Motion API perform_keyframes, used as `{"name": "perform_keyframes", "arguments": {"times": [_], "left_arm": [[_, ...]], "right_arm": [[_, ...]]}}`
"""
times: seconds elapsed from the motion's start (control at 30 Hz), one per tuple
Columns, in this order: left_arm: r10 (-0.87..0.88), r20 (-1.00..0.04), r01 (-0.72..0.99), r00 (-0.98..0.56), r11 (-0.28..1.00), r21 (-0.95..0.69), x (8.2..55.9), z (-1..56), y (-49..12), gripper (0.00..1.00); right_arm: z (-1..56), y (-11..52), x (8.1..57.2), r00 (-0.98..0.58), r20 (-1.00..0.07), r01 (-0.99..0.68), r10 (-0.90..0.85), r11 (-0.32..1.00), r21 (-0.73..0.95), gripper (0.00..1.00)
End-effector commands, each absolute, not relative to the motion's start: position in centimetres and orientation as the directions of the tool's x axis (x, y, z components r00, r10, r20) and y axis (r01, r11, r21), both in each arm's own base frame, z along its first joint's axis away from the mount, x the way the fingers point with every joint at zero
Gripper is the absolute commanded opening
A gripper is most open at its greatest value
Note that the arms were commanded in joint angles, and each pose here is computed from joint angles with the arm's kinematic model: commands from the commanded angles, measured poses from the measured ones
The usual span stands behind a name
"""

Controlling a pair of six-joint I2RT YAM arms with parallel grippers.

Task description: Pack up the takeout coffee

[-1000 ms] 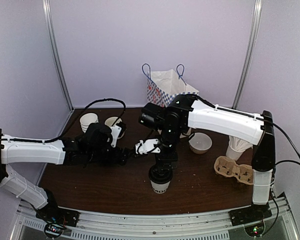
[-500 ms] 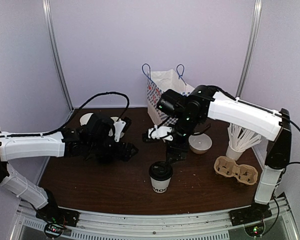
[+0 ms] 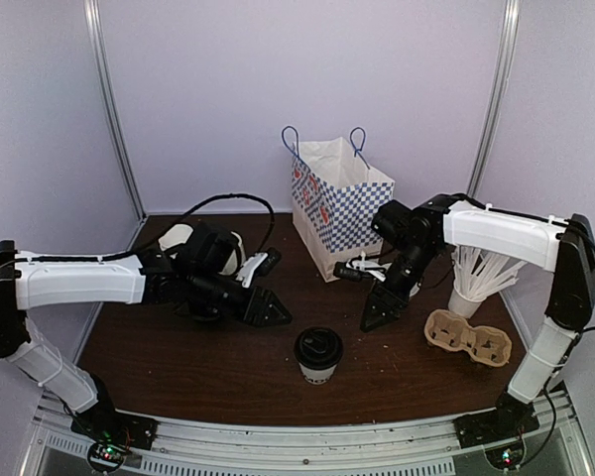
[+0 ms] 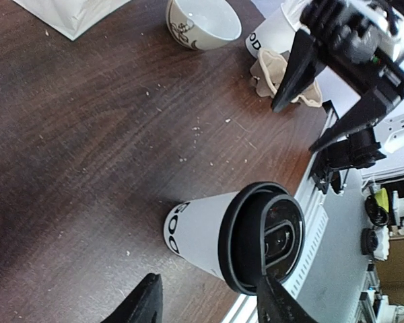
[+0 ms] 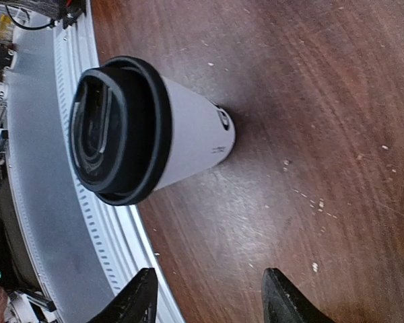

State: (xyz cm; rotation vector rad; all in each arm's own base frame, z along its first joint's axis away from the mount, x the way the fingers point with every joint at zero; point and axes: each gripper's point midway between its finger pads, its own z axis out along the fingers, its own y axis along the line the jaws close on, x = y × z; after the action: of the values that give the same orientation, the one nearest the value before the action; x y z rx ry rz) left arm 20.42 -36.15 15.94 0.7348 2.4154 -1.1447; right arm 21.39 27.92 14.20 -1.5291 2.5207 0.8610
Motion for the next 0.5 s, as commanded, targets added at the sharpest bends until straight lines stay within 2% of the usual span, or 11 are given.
{"name": "perform_keyframes", "arguments": {"times": [0.0, 0.1, 0.47], "left_arm": [[0.258, -0.463, 0.529, -0.848, 0.473, -0.704, 19.9, 16.2, -36.9, 0.47], [0.267, -0.45, 0.523, -0.852, 0.461, -0.717, 19.7, 15.8, -37.1, 0.38], [0.271, -0.4, 0.484, -0.875, 0.468, -0.74, 19.4, 14.3, -37.2, 0.35]], "right_arm": [[14.6, 30.2, 19.8, -0.545, -0.384, -0.775, -0.745, 0.272, 0.571, 0.56], [14.2, 30.7, 19.8, -0.559, -0.367, -0.75, -0.743, 0.266, 0.605, 0.55], [13.5, 31.9, 19.8, -0.589, -0.311, -0.685, -0.745, 0.257, 0.682, 0.52]]}}
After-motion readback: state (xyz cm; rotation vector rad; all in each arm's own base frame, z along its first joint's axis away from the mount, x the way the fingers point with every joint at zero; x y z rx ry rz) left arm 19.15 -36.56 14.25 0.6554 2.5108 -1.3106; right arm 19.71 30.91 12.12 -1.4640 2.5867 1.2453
